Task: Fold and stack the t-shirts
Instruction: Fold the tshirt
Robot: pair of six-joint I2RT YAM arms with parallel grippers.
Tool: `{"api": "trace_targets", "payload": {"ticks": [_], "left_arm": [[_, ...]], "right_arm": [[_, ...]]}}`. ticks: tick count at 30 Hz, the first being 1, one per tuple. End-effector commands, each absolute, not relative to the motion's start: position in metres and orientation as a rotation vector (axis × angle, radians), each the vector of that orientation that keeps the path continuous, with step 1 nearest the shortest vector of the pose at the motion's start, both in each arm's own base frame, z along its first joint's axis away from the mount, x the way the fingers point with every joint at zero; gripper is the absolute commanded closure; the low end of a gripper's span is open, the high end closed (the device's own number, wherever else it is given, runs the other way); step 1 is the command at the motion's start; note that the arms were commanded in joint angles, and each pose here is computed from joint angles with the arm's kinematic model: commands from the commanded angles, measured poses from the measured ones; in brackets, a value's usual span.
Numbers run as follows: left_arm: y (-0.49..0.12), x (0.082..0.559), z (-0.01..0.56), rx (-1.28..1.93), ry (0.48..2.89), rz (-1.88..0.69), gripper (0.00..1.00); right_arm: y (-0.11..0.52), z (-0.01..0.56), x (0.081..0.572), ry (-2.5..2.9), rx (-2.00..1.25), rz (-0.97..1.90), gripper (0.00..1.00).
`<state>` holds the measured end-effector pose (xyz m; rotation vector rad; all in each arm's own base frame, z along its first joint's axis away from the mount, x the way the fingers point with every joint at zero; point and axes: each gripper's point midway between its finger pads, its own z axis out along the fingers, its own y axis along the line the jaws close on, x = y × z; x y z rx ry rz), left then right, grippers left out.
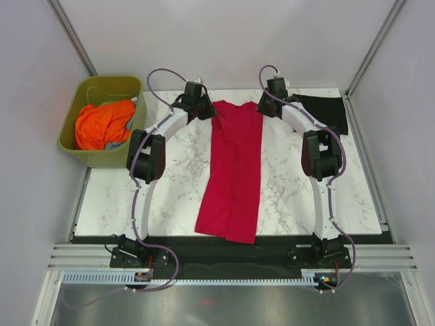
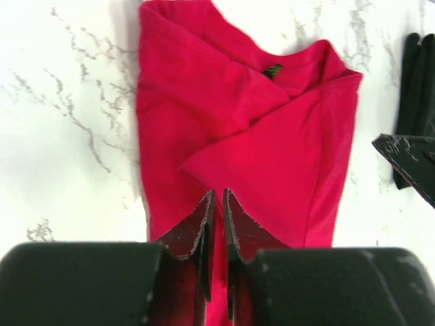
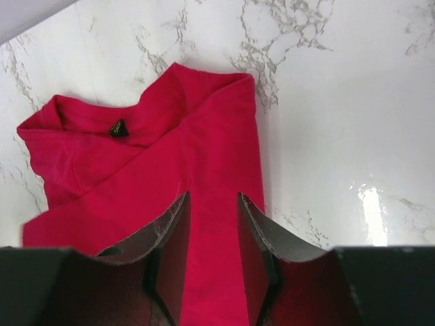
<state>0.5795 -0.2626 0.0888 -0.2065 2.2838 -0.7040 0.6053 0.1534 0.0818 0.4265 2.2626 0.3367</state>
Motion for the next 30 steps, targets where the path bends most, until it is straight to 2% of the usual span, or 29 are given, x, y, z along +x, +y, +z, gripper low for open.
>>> {"api": "trace_targets", "payload": {"ticks": [1,5,7,15,22,30], "left_arm": [[-0.249,0.585,0.072,-0.211,2.307,-0.666,0.83],[-0.249,0.583,0.070,-0.192,2.326,-0.706,0.63],[-0.249,0.576,0.070,-0.157,2.337,-0.705,0.60],[-0.252,0.539,0.107,-0.131,2.312,-0.790,0.62],[-0.272,0.510,0.094,-0.122,2.340,-0.883,0.64],[-0.292,0.511,0.074,-0.168,2.363,-0.969,0.62]], "right_arm": [[0.159,0.097,0.601,2.249,0.412,0.399,0.58],[0.158,0.099,0.592,2.262,0.410,0.400,0.58],[0.158,0.102,0.586,2.268,0.402,0.403,0.58],[0.155,0.106,0.557,2.302,0.391,0.399,0.58],[0.152,0.106,0.546,2.313,0.392,0.397,0.59],[0.152,0.104,0.542,2.316,0.389,0.398,0.59]]}}
